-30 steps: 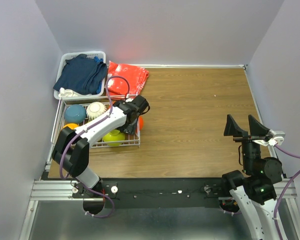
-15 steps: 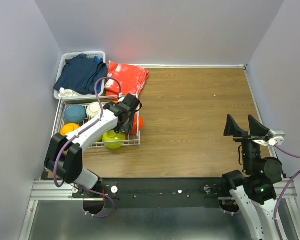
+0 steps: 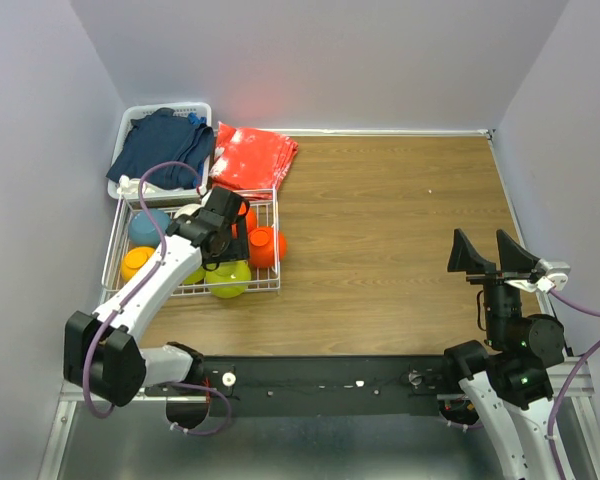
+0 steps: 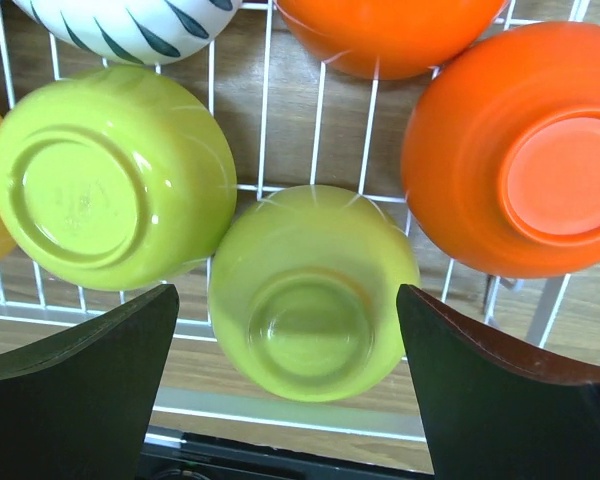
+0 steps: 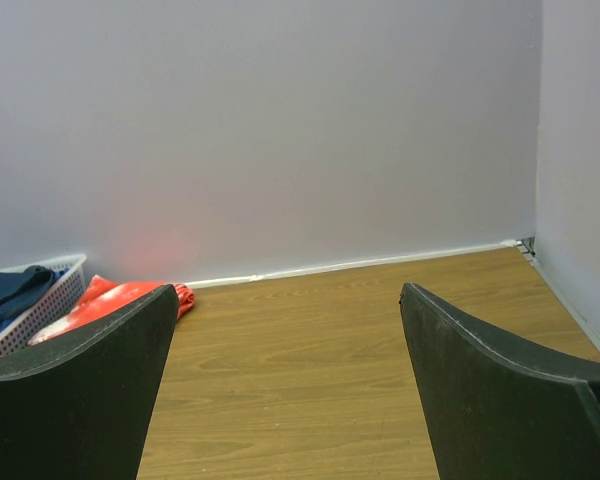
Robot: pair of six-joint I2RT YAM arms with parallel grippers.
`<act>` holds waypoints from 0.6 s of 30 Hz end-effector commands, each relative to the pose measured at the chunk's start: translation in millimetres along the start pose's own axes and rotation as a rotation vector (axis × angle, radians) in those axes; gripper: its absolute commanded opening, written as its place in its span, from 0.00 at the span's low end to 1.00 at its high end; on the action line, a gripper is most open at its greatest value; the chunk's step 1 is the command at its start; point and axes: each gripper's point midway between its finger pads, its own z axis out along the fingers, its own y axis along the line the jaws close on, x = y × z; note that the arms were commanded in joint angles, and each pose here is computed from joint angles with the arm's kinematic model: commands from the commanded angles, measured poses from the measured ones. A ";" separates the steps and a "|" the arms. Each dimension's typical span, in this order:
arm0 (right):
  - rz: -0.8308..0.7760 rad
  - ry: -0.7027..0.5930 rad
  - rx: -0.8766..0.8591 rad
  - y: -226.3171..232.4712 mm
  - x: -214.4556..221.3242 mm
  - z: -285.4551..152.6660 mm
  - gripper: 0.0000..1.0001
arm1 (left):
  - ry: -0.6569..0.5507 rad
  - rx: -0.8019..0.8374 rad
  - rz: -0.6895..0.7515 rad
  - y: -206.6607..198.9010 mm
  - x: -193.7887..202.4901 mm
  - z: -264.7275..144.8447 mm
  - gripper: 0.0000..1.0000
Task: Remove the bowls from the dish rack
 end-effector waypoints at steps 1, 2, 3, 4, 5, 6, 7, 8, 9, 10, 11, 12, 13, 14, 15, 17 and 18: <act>0.017 -0.011 0.004 -1.1 -4.1 -5.5 1.00 | 0.009 0.067 -0.066 -5.0 6.3 -2.8 0.99; 0.017 -0.009 -0.011 1.6 -3.1 -5.1 1.00 | 0.003 0.074 -0.069 -5.8 5.1 -3.3 0.99; 0.015 -0.010 -0.021 3.2 -2.9 -4.8 1.00 | 0.003 0.081 -0.073 -6.8 4.4 -3.2 0.99; 0.013 -0.013 -0.032 5.3 -3.4 -4.1 1.00 | -0.006 0.092 -0.069 -9.0 2.0 -3.5 0.99; 0.017 -0.009 -0.044 7.7 -2.4 -3.6 1.00 | -0.004 0.109 -0.067 -12.2 1.8 -4.0 0.99; 0.025 -0.012 -0.048 9.0 -6.0 -3.4 1.00 | -0.007 0.120 -0.064 -14.1 0.5 -4.4 0.99; 0.023 0.013 -0.046 10.1 -1.7 0.7 1.00 | -0.013 0.128 -0.062 -15.7 -1.6 -5.0 0.99; 0.042 0.035 -0.049 12.6 1.0 3.2 1.00 | -0.019 0.137 -0.054 -17.5 -3.5 -5.0 0.99; 0.058 0.040 -0.058 16.2 -5.5 5.4 1.00 | -0.027 0.149 -0.049 -19.5 -6.0 -6.1 0.99; 0.055 0.115 -0.067 20.6 11.1 12.8 1.00 | -0.033 0.155 -0.045 -20.6 -7.5 -6.2 0.99; 0.073 0.152 -0.128 33.8 15.1 15.1 1.00 | -0.050 0.164 -0.039 -22.0 -11.8 -6.2 0.99; 0.078 0.189 -0.160 41.5 19.8 18.3 1.00 | -0.056 0.174 -0.034 -23.3 -13.2 -6.3 0.99; 0.079 0.280 -0.189 51.2 34.0 27.9 1.00 | -0.064 0.182 -0.031 -24.5 -15.7 -5.9 0.99; 0.118 0.339 -0.268 68.6 41.7 27.2 1.00 | -0.076 0.193 -0.032 -26.1 -19.3 -5.4 0.99; 0.138 0.399 -0.290 76.0 52.8 30.8 1.00 | -0.086 0.205 -0.026 -27.6 -22.0 -5.9 0.99; 0.199 0.534 -0.360 97.1 75.1 38.3 1.00 | -0.113 0.240 -0.037 -31.1 -29.6 -5.9 0.99; 0.215 0.571 -0.380 103.0 80.9 40.6 1.00 | -0.120 0.251 -0.043 -32.0 -31.2 -5.2 0.99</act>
